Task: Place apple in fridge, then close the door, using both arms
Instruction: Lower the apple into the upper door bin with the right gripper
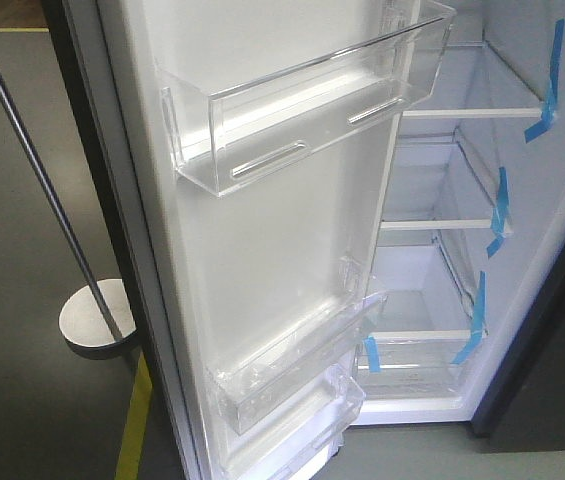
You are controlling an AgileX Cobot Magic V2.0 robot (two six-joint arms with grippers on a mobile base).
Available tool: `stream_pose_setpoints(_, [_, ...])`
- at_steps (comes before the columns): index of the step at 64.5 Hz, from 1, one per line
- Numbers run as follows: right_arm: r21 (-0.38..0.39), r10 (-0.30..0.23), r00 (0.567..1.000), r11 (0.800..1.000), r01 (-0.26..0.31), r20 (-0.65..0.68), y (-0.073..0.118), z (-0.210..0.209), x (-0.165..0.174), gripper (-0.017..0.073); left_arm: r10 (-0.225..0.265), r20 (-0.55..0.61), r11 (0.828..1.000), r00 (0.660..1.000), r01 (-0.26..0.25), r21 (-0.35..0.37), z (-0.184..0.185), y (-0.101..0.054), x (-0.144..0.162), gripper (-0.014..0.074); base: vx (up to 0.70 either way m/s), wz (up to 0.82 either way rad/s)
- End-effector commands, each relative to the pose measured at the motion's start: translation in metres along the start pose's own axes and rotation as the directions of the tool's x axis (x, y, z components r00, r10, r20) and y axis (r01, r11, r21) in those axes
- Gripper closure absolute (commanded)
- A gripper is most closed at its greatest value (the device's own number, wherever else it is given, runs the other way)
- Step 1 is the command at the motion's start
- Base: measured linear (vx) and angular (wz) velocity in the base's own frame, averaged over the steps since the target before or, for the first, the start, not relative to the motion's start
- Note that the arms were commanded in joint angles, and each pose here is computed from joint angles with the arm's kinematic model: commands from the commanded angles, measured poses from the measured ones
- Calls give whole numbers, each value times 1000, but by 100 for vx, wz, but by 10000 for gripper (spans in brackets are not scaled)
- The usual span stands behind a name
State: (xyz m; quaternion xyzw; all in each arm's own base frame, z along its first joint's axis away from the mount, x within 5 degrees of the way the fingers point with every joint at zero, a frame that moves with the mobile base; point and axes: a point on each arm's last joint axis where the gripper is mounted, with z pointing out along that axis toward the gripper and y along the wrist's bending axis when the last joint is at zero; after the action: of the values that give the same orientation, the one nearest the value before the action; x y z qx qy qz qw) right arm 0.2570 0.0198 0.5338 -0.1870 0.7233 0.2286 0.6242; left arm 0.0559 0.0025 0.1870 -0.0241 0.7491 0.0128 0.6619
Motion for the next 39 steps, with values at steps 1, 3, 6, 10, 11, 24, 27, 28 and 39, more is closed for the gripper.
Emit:
stream_pose_setpoints(1, [-67, -18, 997, 998, 23, 79, 16, 14, -24, 301, -14, 67, 1000, 998, 13, 5, 0, 0, -1, 599, 0, 0])
stream_pose_setpoints(3, [-86, -19, 998, 996, 25, 68, 18, 26, -23, 301, -14, 67, 1000, 998, 13, 5, 0, 0, -1, 599, 0, 0])
stream_pose_setpoints(6, [-104, -29, 999, 994, 34, 42, 22, 42, -21, 301, -14, 67, 1000, 998, 13, 5, 0, 0, -1, 599, 0, 0])
stream_pose_setpoints(10, [-113, -52, 999, 992, 51, -4, 28, 60, -17, 301, -14, 67, 1000, 998, 13, 5, 0, 0, -1, 599, 0, 0])
stream_pose_setpoints(11, [-113, -55, 998, 992, 53, -18, 28, 64, -16, 301, -14, 67, 1000, 998, 13, 5, 0, 0, -1, 599, 0, 0])
stream_pose_setpoints(24, [-49, -73, 975, 997, 64, -210, 35, 108, 11, 291, -14, 67, 1000, 998, 13, 5, 0, 0, -1, 599, 0, 0])
stream_pose_setpoints(27, [-39, -90, 967, 996, 83, -238, 36, 113, 16, 276, -14, 67, 1000, 998, 13, 5, 0, 0, -1, 599, 0, 0])
stream_pose_setpoints(28, [-33, -102, 963, 995, 97, -249, 36, 115, 17, 270, -14, 67, 1000, 998, 13, 5, 0, 0, -1, 599, 0, 0])
stream_pose_setpoints(39, [-51, -130, 953, 991, 121, -274, 44, 131, 27, 160, -14, 67, 1000, 998, 13, 5, 0, 0, -1, 599, 0, 0])
